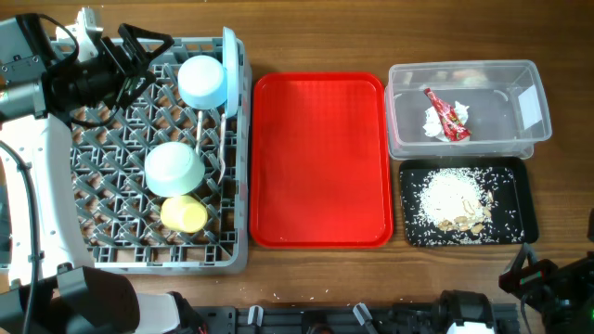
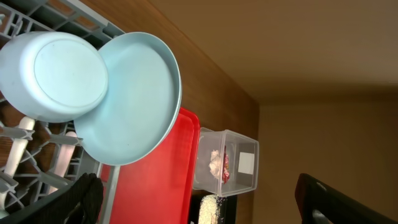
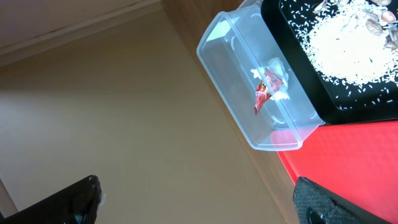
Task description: Sort waste into correct bins and load items into the dishwasher rack
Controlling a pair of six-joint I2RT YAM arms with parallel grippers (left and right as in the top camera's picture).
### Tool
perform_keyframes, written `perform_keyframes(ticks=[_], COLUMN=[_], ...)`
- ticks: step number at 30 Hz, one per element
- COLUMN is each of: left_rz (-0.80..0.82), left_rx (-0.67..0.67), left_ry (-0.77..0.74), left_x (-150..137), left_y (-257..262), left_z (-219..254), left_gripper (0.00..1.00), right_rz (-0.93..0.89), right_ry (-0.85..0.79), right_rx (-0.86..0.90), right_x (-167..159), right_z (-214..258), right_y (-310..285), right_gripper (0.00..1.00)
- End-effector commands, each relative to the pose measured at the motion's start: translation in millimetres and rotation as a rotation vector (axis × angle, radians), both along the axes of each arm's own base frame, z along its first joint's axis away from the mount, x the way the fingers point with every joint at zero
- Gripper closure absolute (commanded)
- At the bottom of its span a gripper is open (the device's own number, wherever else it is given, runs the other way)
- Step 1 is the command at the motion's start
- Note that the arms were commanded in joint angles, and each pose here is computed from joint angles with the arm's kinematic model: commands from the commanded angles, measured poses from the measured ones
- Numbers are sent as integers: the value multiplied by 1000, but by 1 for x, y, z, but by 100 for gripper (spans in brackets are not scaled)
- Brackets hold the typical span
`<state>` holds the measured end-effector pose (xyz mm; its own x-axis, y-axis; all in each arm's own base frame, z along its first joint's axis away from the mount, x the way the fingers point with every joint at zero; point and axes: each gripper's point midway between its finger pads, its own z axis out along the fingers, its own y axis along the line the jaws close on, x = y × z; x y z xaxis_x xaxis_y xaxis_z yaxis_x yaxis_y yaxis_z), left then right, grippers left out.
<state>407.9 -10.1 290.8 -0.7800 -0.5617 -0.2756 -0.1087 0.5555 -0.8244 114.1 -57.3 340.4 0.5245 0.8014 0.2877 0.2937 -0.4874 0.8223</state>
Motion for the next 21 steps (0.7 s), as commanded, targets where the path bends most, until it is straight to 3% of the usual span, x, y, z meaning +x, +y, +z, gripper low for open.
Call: perform_keyframes(ticks=[1,6,9,11,14,16,18,21], left_rz=[-5,-5,-5,-4,-5,-5,-5,-5], left_rx=[21,21,21,21,21,21,21,21], left_ry=[-16,-16,-16,-16,-16,-15,-16,-15], left_x=[1,1,1,1,1,1,1,1], left_y=[1,1,1,1,1,1,1,1], left_z=[1,1,1,1,1,1,1,1], left_gripper=[0,0,0,0,0,0,0,0], right_rz=[-15,67,131,177,164,230,299,531], right_ry=[35,227,247,193,-67,-273,-395,-356], right_rx=[4,75,-81,-340,-930,-1520,-1939,-2274], right_x=[-6,-31,-30,-15,22,31,29,47], right_z=[-8,-48,-42,-12,99,180,199,147], right_y=[-1,17,10,-6,-21,18,64,101], right_gripper=[0,0,0,0,0,0,0,0])
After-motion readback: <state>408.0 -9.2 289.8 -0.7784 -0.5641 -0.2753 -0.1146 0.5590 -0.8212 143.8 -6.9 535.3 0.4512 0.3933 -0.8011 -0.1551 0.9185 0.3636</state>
